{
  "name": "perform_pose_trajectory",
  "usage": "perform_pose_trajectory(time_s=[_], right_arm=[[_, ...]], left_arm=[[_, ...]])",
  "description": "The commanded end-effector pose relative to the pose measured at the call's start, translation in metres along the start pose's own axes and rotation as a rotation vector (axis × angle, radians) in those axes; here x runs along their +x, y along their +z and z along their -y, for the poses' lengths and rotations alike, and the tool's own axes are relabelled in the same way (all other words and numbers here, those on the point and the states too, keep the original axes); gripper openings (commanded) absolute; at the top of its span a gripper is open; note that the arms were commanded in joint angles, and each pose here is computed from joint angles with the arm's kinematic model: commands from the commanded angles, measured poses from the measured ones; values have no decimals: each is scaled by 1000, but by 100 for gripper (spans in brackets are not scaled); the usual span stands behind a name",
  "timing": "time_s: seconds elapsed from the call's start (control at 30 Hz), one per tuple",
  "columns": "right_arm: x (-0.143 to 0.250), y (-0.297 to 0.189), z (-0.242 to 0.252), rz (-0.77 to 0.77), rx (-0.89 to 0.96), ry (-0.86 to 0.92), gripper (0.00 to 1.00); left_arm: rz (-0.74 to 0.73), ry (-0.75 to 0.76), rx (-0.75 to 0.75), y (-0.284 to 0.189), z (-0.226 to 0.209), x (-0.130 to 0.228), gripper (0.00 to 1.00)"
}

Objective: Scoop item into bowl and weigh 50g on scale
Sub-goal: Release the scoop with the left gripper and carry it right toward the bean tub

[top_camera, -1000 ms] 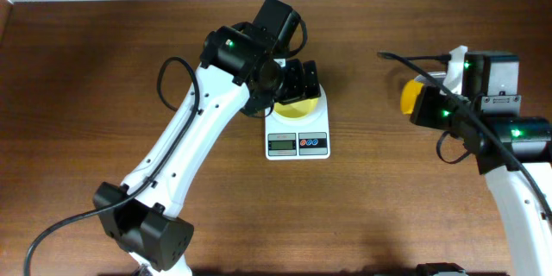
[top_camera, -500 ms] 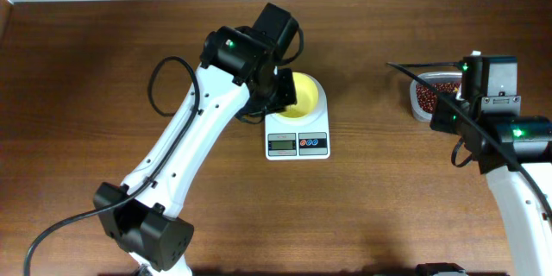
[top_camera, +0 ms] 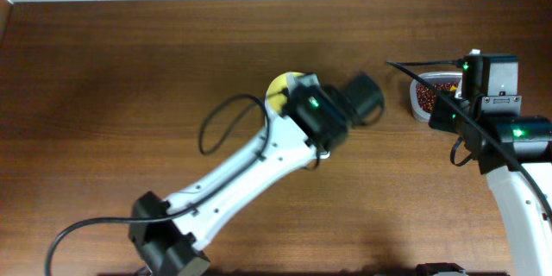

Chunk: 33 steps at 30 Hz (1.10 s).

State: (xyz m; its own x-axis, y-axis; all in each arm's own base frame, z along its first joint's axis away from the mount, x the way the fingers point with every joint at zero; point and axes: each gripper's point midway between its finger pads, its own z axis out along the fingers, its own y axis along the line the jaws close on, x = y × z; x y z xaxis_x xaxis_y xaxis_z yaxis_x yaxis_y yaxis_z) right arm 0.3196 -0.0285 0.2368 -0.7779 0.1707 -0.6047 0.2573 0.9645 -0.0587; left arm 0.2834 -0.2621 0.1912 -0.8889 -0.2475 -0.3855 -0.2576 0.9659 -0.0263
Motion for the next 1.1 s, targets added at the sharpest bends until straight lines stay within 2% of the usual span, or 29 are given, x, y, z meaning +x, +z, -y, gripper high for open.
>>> perform_pose_trajectory(time_s=[0.0, 0.2, 0.33, 0.57, 0.83, 1.07], right_arm=[[-7, -8, -2, 27, -14, -6, 4], [-7, -8, -2, 27, -15, -5, 4], [-6, -8, -6, 23, -38, -5, 4], [-6, -8, -7, 22, -40, -6, 4], [-6, -8, -7, 22, -40, -6, 4], [-5, -8, -7, 18, -40, -6, 4]], left_arm=[[68, -147, -45, 26, -8, 10, 0], [83, -163, 0, 86, -1, 32, 0], [93, -176, 29, 106, 0, 40, 0], [110, -195, 69, 115, 11, 38, 0], [117, -166, -10, 141, 4, 46, 0], [136, -209, -60, 156, -3, 49, 0]])
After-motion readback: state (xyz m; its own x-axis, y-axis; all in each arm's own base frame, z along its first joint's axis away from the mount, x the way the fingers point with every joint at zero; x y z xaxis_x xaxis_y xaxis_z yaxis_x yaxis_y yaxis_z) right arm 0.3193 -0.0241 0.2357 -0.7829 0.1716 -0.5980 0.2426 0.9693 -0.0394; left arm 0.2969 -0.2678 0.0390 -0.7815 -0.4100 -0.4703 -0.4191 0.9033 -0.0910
